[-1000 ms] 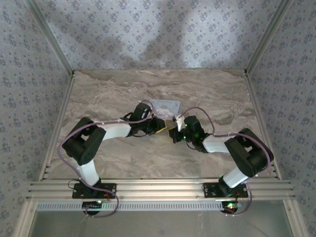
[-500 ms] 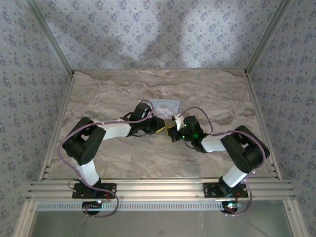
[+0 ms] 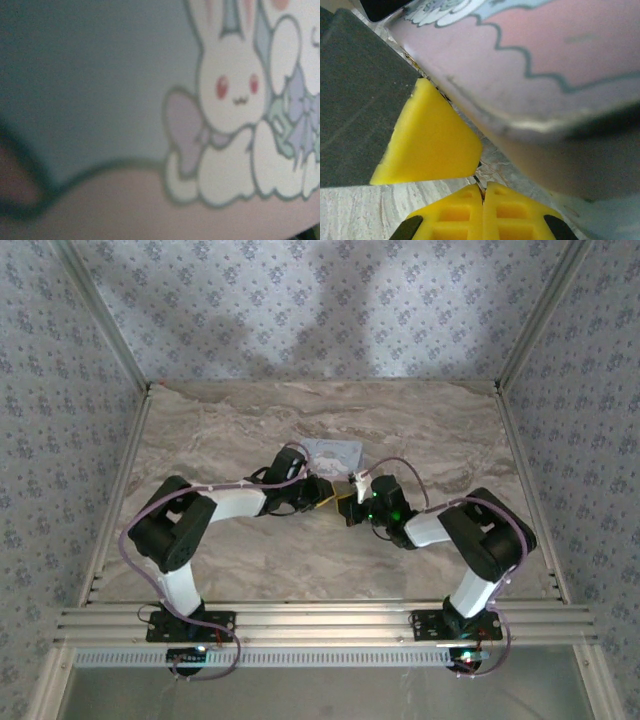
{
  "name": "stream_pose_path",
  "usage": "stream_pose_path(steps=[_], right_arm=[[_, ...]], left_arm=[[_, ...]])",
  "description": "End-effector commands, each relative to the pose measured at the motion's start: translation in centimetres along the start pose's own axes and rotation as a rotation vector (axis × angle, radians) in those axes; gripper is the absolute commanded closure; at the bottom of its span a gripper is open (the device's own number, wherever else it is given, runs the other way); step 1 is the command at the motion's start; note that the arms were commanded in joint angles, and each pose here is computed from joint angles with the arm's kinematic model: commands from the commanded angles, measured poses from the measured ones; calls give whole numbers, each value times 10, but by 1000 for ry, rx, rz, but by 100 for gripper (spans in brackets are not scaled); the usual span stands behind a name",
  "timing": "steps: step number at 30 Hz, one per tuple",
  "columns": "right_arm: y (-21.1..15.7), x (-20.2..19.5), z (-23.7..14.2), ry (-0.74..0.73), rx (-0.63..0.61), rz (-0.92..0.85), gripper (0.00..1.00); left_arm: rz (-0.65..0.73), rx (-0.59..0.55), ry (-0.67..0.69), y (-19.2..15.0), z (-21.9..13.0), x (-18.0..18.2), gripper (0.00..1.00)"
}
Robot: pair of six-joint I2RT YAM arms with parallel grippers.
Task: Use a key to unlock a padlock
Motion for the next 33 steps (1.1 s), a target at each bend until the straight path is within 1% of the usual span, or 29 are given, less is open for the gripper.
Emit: stream_pose_path(steps=[1,4,6,11,16,22,25,28,31,33], right_arm=[[19,1,5,25,-90,8,100],[7,-4,4,7,-62,34,100],[2,-6,3,1,-56,51,100],[0,-11,3,-3,-47,75,100],[-3,-14,5,-3,-17,110,100],[-5,-15,8,17,26,147,100],[-5,-13,8,25,46,174,100],[-4,-12,7,31,49,227,100],[-2,-8,6,61,46,313,100],[-1,-5,8,84,54,352,100]], left_arm=[[1,112,-68,-14,7,-17,82],[-13,106,-66,-12,10,-15,82],[-16,103,-64,-10,13,-15,78],[-23,88,-66,-7,14,-14,65],[-2,46,-44,-4,3,-15,50],[-4,-3,-45,2,-14,-15,38],[-11,-30,-39,4,-24,-10,35],[-4,-77,-64,8,-36,-8,33],[-22,-121,-84,11,-45,-4,32],[-35,-131,-102,10,-47,-2,32]])
Point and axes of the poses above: each hand's point on the last joint's axis, 136 mm out from that joint toward the fingers, its own z axis out along the fingers, its own x axis along the line the jaws close on, y = z × x, the point moved 6 cm from there along -z, back along the fingers, and after that the axes turned 5 degrees about -z, right-handed, at the moved point
